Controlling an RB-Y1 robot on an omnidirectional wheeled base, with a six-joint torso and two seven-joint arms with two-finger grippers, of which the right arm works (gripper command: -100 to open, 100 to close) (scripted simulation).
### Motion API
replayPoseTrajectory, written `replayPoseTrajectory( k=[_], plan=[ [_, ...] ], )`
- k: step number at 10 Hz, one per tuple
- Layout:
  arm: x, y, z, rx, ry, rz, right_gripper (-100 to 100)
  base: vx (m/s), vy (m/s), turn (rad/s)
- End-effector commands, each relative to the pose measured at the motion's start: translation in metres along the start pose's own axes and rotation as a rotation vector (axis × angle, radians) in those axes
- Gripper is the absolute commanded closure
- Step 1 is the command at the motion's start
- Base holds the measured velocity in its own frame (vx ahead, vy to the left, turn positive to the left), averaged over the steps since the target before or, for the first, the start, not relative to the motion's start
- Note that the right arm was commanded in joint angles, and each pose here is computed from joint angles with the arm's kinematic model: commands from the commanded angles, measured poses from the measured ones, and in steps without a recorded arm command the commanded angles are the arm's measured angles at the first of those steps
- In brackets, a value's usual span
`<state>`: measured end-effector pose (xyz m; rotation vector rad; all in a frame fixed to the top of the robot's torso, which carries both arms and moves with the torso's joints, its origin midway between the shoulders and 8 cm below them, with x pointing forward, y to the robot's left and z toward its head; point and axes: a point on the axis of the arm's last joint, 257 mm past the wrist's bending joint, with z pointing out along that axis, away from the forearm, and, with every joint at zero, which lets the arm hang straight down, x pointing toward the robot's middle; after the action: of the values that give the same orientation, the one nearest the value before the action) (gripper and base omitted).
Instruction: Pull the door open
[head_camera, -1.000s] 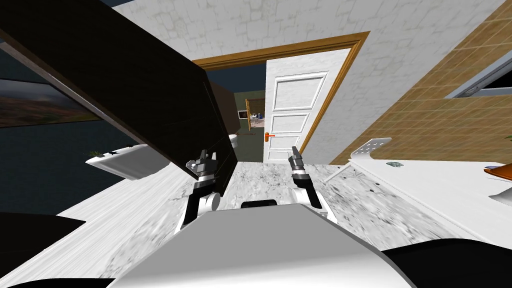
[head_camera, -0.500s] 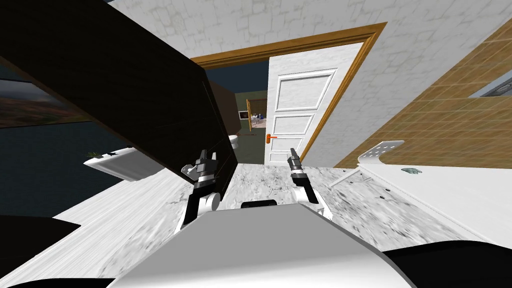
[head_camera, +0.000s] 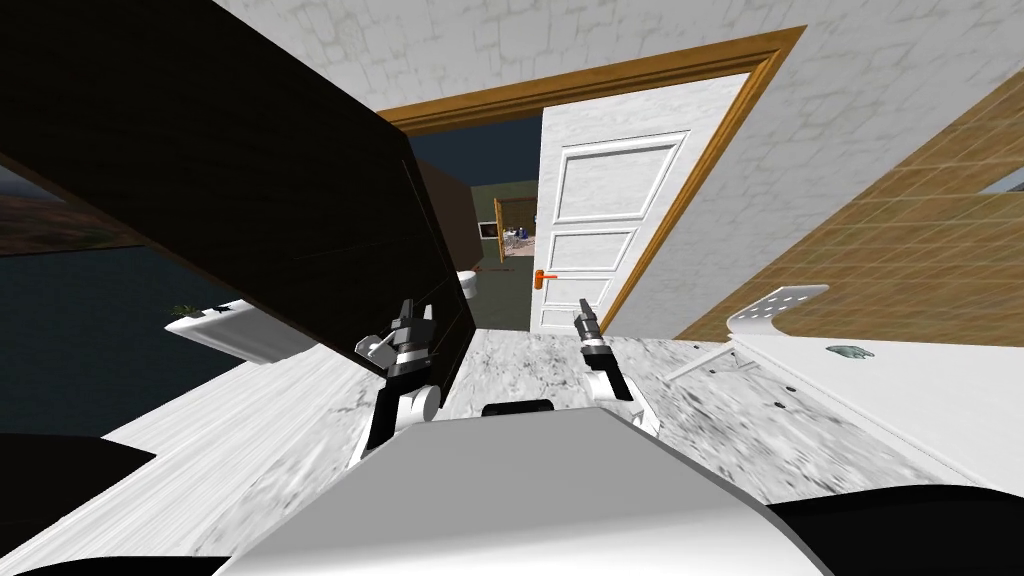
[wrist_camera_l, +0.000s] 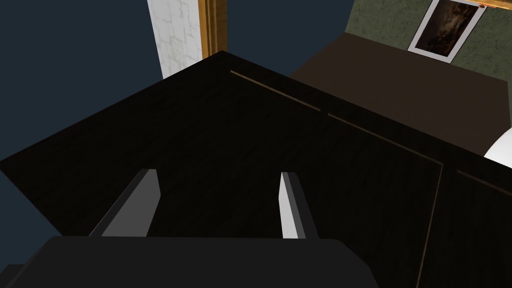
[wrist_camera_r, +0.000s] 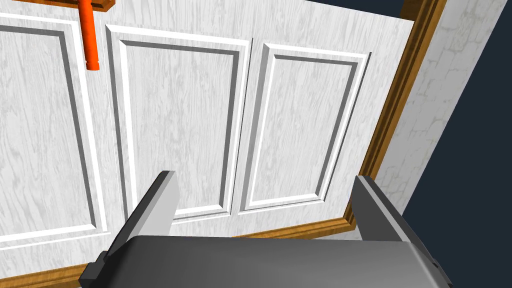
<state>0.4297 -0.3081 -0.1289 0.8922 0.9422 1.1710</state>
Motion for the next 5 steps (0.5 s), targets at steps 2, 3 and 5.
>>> replayPoseTrajectory(
  k=[2, 3, 5],
  plan=[
    [-0.004, -0.023, 0.0020, 0.045, -0.004, 0.013, -100, 0.141, 0.005, 0.032],
    [-0.006, -0.030, 0.0026, 0.057, -0.005, 0.017, -100, 0.137, 0.006, 0.016],
    [-0.009, -0.043, 0.0035, 0.081, -0.009, 0.024, -100, 0.111, 0.019, 0.018]
  ],
)
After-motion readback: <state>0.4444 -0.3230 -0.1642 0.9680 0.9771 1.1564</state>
